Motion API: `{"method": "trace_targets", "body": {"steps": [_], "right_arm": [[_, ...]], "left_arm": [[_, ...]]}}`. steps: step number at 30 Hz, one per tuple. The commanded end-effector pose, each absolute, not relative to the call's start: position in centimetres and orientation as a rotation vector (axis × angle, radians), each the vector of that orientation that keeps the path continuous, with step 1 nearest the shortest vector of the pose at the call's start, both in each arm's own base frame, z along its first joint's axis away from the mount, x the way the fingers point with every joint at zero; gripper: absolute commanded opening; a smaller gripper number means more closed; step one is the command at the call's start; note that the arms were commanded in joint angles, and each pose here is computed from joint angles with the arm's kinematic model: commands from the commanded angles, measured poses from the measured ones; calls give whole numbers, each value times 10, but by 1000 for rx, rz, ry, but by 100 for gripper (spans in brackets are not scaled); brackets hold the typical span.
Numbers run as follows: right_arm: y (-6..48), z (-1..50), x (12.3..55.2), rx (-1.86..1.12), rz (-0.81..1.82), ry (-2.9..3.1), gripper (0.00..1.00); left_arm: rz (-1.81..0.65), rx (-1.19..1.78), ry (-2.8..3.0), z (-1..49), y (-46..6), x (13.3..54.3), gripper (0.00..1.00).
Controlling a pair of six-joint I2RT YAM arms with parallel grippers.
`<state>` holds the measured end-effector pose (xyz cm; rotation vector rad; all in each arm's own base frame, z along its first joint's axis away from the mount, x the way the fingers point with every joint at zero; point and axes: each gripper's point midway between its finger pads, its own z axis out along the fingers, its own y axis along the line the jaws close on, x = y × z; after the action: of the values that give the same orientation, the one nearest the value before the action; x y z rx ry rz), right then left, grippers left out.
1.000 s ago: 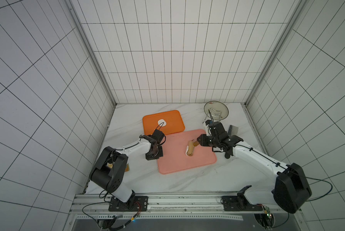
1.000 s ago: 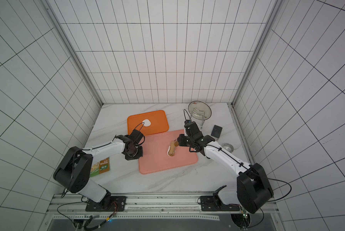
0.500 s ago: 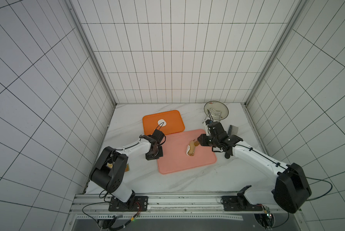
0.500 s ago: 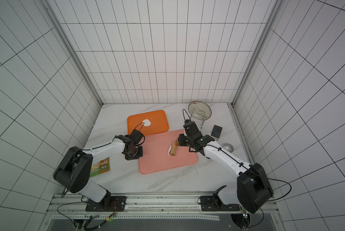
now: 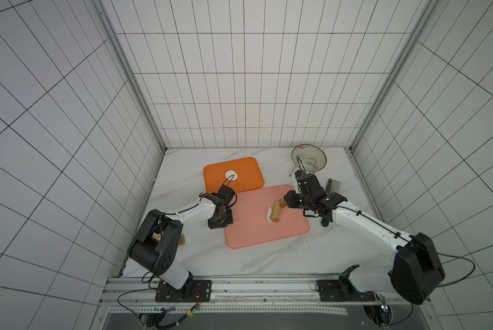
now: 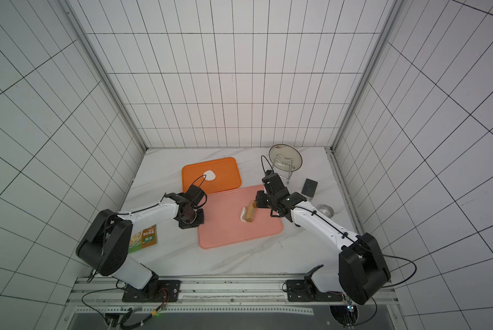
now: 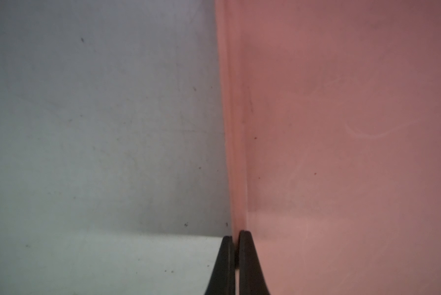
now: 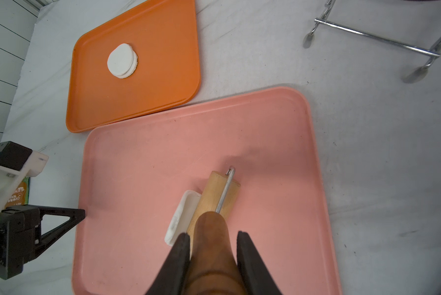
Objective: Roll out the dumpling wrappers from the dough
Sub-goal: Flatten out the dough on the work surface.
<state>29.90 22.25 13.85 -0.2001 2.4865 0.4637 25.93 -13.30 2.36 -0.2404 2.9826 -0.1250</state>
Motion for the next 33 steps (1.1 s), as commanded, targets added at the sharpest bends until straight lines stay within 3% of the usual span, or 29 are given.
{"method": "trace_targets", "body": {"steps": [1, 11, 26, 33], "right_arm": [[135, 68, 263, -301, -140, 2733, 0], [142, 80, 265, -303, -106, 2710, 0], [244, 242, 294, -357, 565, 2357, 0], [257, 209, 295, -358, 624, 2404, 0]], "left_arm": [[-58, -230, 3007, 20, -123, 248, 0], [-65, -225, 3006, 21, -125, 248, 0], [-66, -216, 3012, 18, -129, 246, 0], [-67, -212, 3014, 17, -130, 245, 0]]}}
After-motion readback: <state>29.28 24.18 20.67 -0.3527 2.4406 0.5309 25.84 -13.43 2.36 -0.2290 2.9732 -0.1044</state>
